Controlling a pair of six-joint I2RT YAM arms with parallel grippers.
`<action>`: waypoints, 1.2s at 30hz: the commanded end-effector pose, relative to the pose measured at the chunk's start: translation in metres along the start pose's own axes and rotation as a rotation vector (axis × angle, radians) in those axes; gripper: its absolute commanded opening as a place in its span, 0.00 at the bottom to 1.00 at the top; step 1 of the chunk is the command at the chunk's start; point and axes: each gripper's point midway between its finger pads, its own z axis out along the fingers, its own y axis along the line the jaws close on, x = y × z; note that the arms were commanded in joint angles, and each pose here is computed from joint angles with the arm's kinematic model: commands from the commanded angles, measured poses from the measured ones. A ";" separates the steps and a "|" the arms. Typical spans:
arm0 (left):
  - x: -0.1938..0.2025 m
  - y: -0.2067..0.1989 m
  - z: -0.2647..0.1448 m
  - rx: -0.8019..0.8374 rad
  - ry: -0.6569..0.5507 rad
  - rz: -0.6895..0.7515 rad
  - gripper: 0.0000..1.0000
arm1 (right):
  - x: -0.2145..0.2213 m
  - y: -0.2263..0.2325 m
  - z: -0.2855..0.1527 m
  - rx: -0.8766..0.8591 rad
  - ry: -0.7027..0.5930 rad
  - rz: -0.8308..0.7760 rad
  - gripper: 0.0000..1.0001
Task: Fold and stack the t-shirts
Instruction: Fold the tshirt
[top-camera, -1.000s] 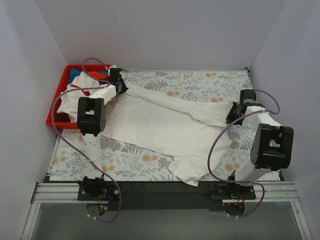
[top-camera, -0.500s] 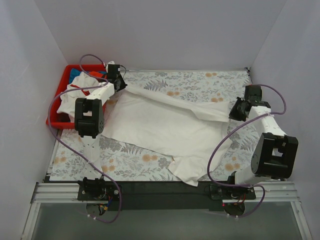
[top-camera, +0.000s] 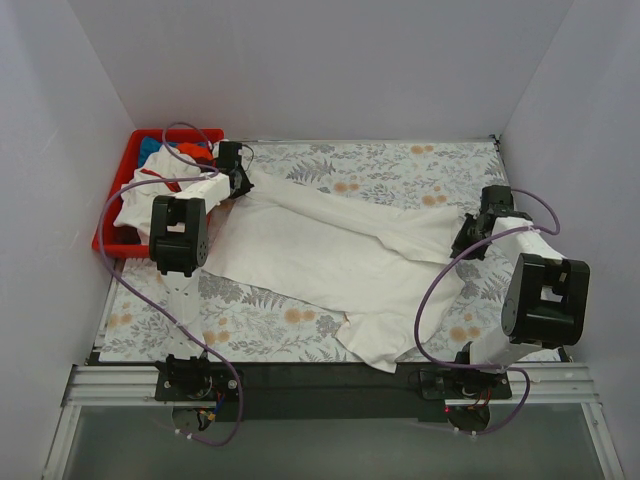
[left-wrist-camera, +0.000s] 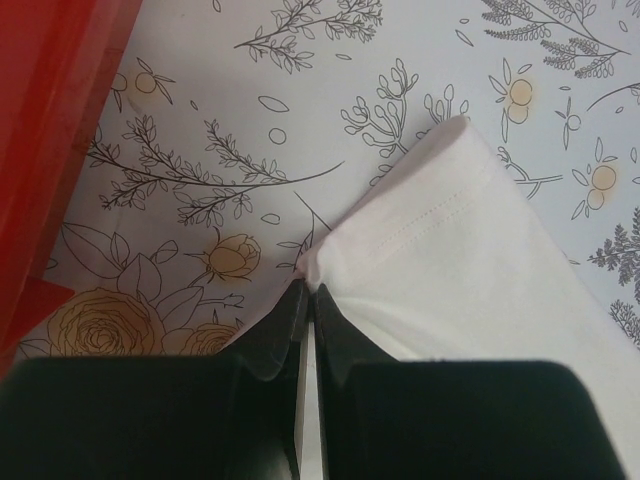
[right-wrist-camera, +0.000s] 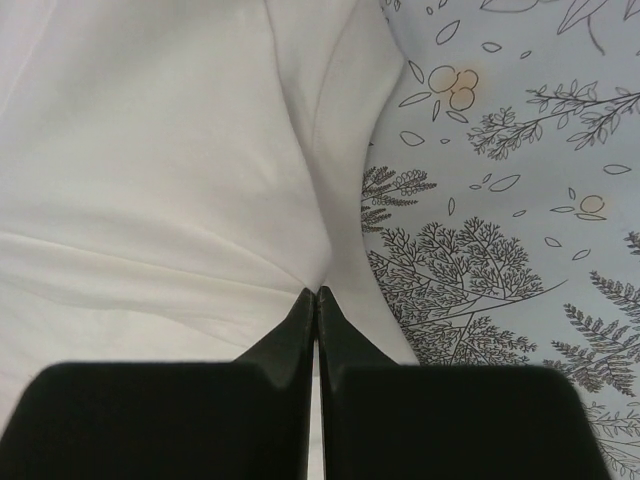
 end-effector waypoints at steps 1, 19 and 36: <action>-0.026 0.014 -0.011 -0.053 -0.069 -0.024 0.00 | 0.005 -0.007 0.003 0.014 0.020 0.006 0.01; -0.055 0.009 -0.025 -0.056 -0.131 -0.018 0.00 | -0.005 0.002 -0.019 -0.023 -0.013 -0.017 0.01; -0.047 0.012 -0.021 -0.067 -0.113 -0.019 0.20 | 0.010 0.007 -0.023 -0.078 -0.004 -0.003 0.43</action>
